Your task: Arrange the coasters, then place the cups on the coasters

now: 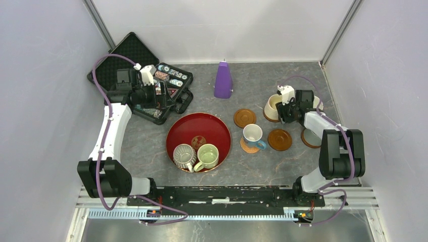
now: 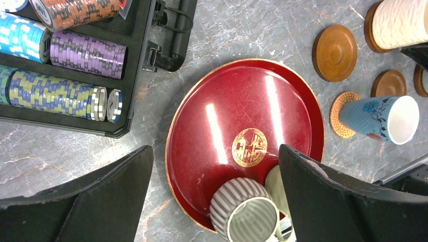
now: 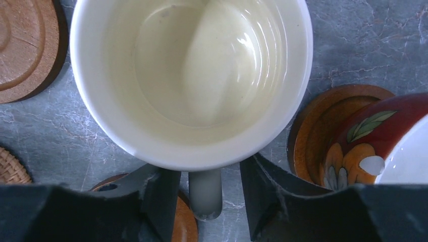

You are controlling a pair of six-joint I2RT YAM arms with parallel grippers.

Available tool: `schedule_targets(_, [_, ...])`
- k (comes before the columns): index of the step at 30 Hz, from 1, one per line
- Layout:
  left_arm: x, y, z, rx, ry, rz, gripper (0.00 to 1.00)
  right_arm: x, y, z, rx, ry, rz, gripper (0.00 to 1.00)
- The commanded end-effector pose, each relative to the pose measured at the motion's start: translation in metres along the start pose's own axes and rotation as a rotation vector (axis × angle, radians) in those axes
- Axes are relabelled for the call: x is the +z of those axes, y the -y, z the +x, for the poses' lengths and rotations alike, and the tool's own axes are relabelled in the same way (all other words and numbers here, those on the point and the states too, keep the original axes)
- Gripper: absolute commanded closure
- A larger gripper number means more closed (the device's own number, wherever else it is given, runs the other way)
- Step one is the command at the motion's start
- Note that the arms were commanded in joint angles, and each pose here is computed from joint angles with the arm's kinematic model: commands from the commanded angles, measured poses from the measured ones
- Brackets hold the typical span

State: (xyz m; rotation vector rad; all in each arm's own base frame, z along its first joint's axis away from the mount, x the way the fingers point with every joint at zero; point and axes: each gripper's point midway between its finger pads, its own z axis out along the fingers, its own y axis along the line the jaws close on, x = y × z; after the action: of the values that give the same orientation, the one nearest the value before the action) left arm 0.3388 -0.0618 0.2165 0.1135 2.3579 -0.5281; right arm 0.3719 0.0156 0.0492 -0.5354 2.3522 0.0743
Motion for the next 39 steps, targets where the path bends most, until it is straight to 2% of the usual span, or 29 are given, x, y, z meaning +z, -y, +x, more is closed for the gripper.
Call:
schedule_targets(1, [-0.008,-0.004,-0.003,0.073,0.004,-0.016,0.0,-0.015,0.008,-0.037,-0.024,0.109,0.013,0.45])
schedule_targets(8, [-0.023,0.005,0.026,0.248,-0.109,0.065,0.0,-0.043,-0.004,-0.07,-0.065,0.195,-0.055,0.25])
schedule_targets(14, [-0.044,0.029,0.079,0.447,-0.261,0.235,0.0,-0.06,-0.021,-0.086,-0.164,0.23,-0.08,0.16])
schedule_targets(17, [-0.048,0.049,0.107,0.628,-0.298,0.311,0.0,-0.069,-0.034,-0.099,-0.225,0.263,-0.103,0.12])
schedule_targets(24, [-0.033,0.097,0.136,1.066,-0.199,0.388,0.0,-0.088,-0.073,-0.122,-0.313,0.341,-0.2,0.1])
schedule_targets(29, [-0.019,0.145,0.143,1.214,-0.214,0.502,0.0,-0.085,-0.07,-0.124,-0.286,0.306,-0.197,0.09])
schedule_targets(34, [-0.001,0.175,0.15,1.374,-0.221,0.55,0.0,-0.089,-0.07,-0.125,-0.277,0.316,-0.189,0.08])
schedule_targets(39, [-0.002,0.206,0.178,1.617,-0.231,0.643,0.0,-0.088,-0.063,-0.122,-0.264,0.297,-0.167,0.08])
